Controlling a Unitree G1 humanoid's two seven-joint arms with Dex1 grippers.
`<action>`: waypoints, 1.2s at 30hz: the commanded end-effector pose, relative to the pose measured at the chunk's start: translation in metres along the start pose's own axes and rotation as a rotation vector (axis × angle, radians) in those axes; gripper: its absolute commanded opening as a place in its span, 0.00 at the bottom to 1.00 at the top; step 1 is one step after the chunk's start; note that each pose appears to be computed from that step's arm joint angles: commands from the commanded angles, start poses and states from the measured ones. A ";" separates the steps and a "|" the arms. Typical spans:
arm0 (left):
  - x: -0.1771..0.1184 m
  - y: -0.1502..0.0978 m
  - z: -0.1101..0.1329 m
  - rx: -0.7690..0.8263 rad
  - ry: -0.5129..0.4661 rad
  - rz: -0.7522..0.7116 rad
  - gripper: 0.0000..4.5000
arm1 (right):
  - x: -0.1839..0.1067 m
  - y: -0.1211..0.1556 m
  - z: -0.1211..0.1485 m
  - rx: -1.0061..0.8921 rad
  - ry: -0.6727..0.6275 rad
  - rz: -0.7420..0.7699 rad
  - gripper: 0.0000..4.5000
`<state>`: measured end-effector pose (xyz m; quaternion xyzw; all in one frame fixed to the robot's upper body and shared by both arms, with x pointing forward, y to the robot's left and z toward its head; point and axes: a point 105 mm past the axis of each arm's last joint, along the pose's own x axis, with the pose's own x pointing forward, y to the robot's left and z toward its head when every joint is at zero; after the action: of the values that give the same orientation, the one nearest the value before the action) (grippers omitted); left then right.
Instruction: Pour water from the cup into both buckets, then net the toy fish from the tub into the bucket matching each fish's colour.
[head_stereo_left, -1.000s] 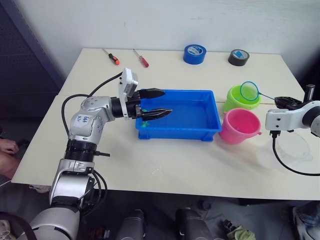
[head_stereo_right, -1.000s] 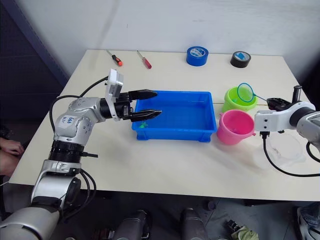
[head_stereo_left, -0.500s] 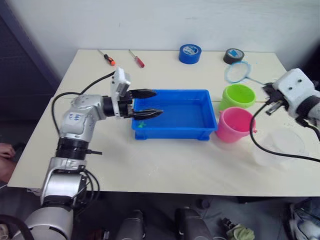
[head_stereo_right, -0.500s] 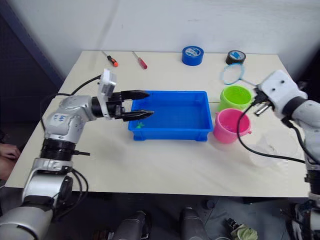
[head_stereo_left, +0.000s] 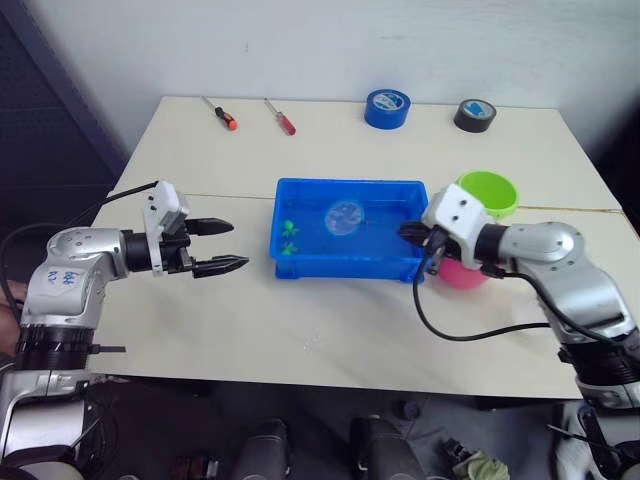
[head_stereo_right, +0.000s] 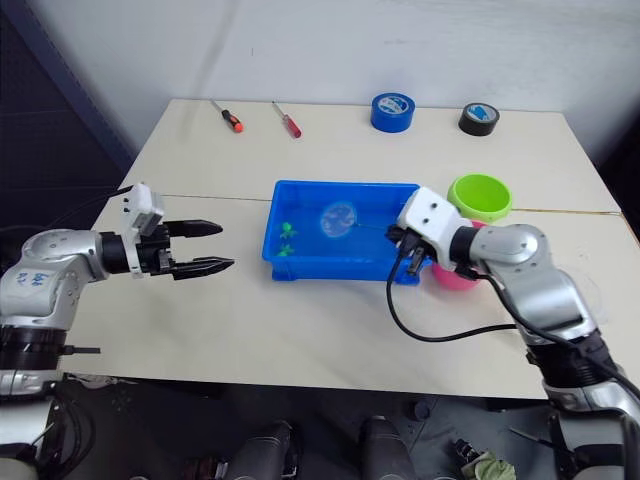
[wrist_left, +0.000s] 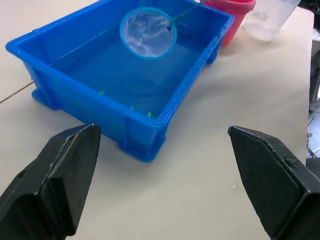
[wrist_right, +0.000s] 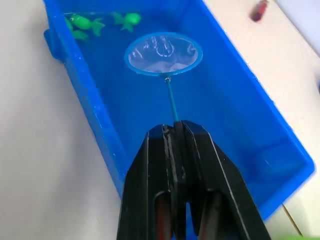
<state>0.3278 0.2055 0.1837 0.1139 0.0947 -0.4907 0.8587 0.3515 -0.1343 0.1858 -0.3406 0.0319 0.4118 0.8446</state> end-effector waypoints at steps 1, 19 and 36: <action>-0.011 -0.004 0.015 0.041 -0.018 0.034 0.99 | 0.009 -0.001 0.011 -0.079 -0.048 0.012 0.00; -0.020 -0.013 0.023 0.031 0.017 0.055 0.99 | 0.041 0.009 0.009 -0.507 -0.107 0.133 0.00; -0.018 -0.008 0.026 0.026 0.020 0.053 0.99 | 0.050 0.013 0.005 -0.521 -0.144 0.181 0.00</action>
<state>0.3124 0.2097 0.2040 0.1229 0.1056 -0.4651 0.8703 0.3714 -0.0924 0.1542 -0.5129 -0.0882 0.5102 0.6847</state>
